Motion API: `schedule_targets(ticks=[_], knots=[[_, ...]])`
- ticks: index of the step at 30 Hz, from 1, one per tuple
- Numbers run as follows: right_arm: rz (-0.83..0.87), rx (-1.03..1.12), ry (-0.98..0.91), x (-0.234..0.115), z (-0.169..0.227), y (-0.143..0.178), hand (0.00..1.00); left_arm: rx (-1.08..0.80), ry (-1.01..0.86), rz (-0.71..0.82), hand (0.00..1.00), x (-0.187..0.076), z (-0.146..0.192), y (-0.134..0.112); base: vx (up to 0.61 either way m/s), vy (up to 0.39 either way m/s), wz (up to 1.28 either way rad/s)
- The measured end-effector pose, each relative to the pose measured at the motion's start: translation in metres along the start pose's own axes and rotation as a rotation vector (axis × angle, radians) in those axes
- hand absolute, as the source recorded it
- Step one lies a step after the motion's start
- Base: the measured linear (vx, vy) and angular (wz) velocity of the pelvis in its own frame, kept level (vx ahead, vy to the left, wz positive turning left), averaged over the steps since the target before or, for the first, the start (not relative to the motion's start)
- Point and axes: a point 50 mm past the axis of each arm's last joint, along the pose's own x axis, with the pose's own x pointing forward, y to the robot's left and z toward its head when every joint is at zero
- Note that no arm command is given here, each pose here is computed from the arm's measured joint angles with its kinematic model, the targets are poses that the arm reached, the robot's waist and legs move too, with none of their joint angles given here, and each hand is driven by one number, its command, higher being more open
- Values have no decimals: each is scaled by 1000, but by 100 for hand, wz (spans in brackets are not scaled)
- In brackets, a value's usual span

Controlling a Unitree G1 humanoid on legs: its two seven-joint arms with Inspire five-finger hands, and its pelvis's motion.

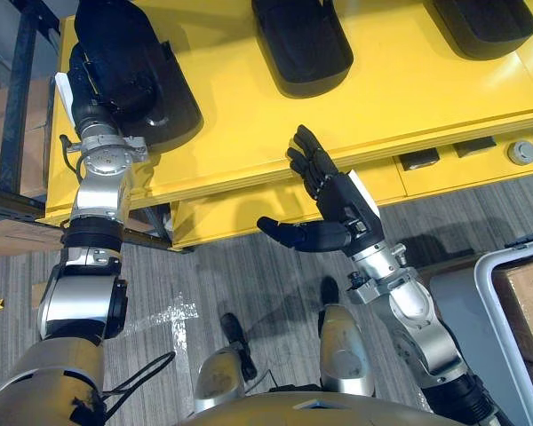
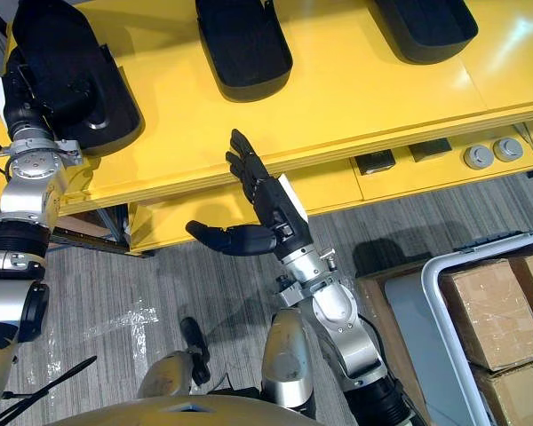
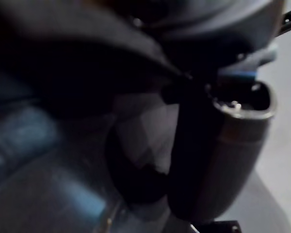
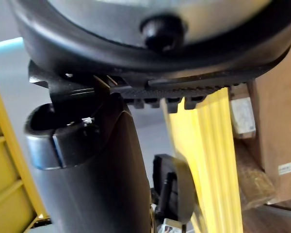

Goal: Walk over and take three plastic housings, then place them on the shelf

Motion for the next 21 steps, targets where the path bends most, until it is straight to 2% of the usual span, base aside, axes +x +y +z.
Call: schedule_targets(ticks=[7,9,12,16,18,21], knots=[[-27,33,81,-16,-15,3,100,83,-39,24,100,1,4,3,14,1,-1],[-21,46,97,-19,-17,6,100,149,-76,33,100,3,11,11,15,4,-2],[-15,46,100,-19,-18,7,100,220,-117,-6,100,5,20,14,9,6,4],[-16,45,99,-19,-18,7,100,144,-21,-69,100,5,11,11,16,2,5],[-17,30,100,-19,-18,7,100,80,87,-121,100,4,-3,7,0,0,0],[-22,35,99,-19,-18,7,100,62,145,-131,100,2,-16,6,-1,-1,1]])
